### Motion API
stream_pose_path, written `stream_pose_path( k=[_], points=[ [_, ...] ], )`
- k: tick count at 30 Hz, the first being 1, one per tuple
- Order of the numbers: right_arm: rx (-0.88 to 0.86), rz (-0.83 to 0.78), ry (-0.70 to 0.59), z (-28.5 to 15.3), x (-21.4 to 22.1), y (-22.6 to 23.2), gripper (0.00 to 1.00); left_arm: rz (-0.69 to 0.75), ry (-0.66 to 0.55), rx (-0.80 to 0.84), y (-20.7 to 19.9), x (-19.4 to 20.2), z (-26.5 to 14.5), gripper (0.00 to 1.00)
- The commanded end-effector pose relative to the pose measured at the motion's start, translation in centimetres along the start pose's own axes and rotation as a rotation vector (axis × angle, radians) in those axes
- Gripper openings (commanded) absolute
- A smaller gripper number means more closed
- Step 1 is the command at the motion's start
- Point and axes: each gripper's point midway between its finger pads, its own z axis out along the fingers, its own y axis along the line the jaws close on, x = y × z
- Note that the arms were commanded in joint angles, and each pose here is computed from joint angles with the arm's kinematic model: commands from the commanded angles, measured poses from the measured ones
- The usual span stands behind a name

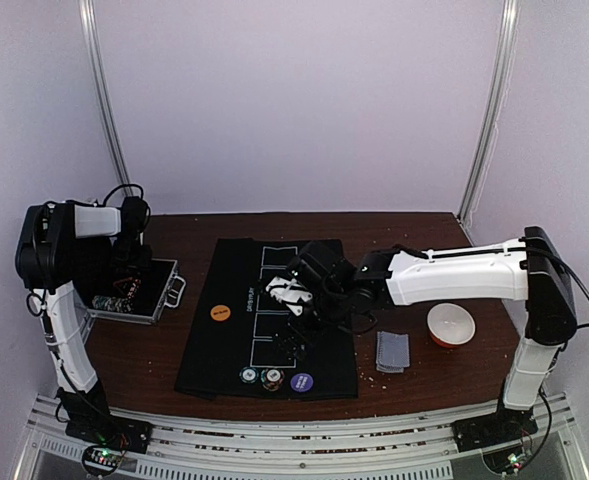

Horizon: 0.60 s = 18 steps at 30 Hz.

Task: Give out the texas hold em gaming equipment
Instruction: Pick up the pile of poker chips from the chip case.

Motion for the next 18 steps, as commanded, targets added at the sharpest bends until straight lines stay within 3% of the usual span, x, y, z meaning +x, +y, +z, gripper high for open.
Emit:
stream_pose_path(
  k=[1,8,18],
  points=[
    [-0.014,0.012,0.018,0.2,0.0,0.0,1.00,-0.040,-0.142,0.011,1.1,-3.7,-2.2,0.68],
    [-0.020,0.010,0.018,0.1,-0.1,0.1,1.00,-0.030,-0.134,-0.014,1.4,-3.4,-1.8,0.69],
    [-0.018,0.011,0.024,0.0,0.2,0.1,1.00,-0.078,-0.073,0.096,0.6,-2.5,0.4,0.68]
  ],
)
